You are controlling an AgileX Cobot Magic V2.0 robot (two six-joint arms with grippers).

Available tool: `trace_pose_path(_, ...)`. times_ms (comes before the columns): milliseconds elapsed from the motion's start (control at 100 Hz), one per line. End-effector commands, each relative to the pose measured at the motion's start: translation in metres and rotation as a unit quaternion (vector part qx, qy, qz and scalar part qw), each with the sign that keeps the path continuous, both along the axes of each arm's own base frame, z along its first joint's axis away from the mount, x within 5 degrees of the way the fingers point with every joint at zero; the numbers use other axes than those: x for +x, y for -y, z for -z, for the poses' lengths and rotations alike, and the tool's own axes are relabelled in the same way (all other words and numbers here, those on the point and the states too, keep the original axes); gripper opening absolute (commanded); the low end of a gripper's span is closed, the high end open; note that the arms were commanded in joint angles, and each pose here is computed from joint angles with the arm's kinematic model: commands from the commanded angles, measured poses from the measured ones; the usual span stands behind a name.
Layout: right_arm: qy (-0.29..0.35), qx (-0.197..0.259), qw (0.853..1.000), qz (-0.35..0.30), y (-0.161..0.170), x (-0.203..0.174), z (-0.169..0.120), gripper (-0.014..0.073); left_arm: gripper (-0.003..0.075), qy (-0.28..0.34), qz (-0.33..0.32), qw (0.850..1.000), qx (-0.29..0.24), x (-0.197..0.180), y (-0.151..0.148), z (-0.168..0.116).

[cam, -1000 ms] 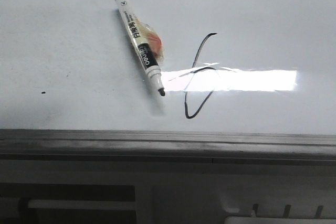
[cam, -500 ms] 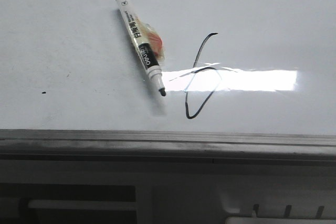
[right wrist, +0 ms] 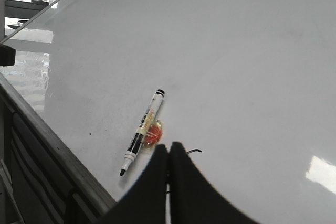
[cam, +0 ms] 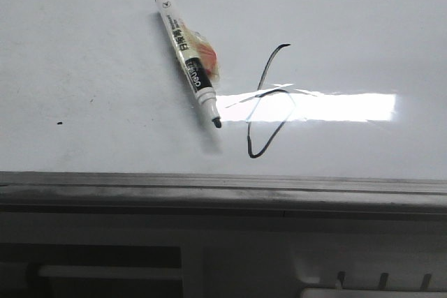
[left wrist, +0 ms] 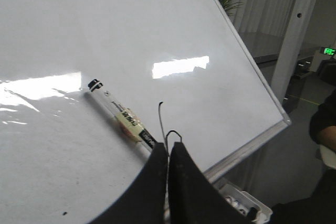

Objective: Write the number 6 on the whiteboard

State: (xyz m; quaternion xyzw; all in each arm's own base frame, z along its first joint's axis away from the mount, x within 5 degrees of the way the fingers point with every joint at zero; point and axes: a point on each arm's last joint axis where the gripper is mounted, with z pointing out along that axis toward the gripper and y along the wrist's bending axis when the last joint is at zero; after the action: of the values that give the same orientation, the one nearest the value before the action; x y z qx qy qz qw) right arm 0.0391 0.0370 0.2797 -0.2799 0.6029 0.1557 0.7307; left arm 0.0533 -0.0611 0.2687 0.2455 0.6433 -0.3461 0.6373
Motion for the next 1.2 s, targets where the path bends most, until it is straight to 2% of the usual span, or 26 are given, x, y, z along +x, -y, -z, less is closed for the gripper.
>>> trace_pose_path(0, 0.014, 0.02, 0.999, 0.023, 0.004, 0.002, -0.01, -0.0064, -0.0019, 0.05, -0.061, 0.997, 0.001, 0.007, -0.007, -0.008)
trace_pose_path(110, 0.014, 0.02, 0.999, 0.023, 0.004, 0.002, -0.01, -0.0064, -0.0019, 0.121, -0.117, 0.983, 0.072, 0.012, -0.013, 0.005)
trace_pose_path(150, 0.014, 0.021, 0.999, 0.024, 0.004, 0.002, -0.01, -0.0064, -0.0019, 0.122, -0.136, 0.98, 0.077, 0.013, -0.016, 0.01)
trace_pose_path(370, 0.014, 0.021, 0.999, 0.024, 0.004, 0.002, -0.01, -0.0064, -0.0019, 0.108, -0.264, 0.957, 0.063, 0.01, -0.04, 0.04)
trace_pose_path(510, 0.014, 0.021, 0.999, 0.024, 0.004, 0.002, -0.01, -0.0064, -0.0019, 0.057, -0.306, 0.949, 0.051, 0.007, -0.046, 0.066)
trace_pose_path(620, 0.014, 0.021, 0.999, 0.024, 0.004, 0.002, -0.01, -0.0064, -0.0019, -0.039, -0.311, 0.946, 0.088, 0.006, -0.047, 0.084)
trace_pose_path(720, 0.014, 0.021, 0.999, 0.024, 0.004, 0.002, -0.01, -0.0064, -0.0019, -0.093, -0.309, 0.938, 0.126, 0.003, -0.048, 0.096)
trace_pose_path(1190, 0.014, 0.021, 0.999, 0.024, 0.004, 0.002, -0.01, -0.0064, -0.0019, -0.098, -0.307, 0.94, 0.115, 0.003, -0.047, 0.095)
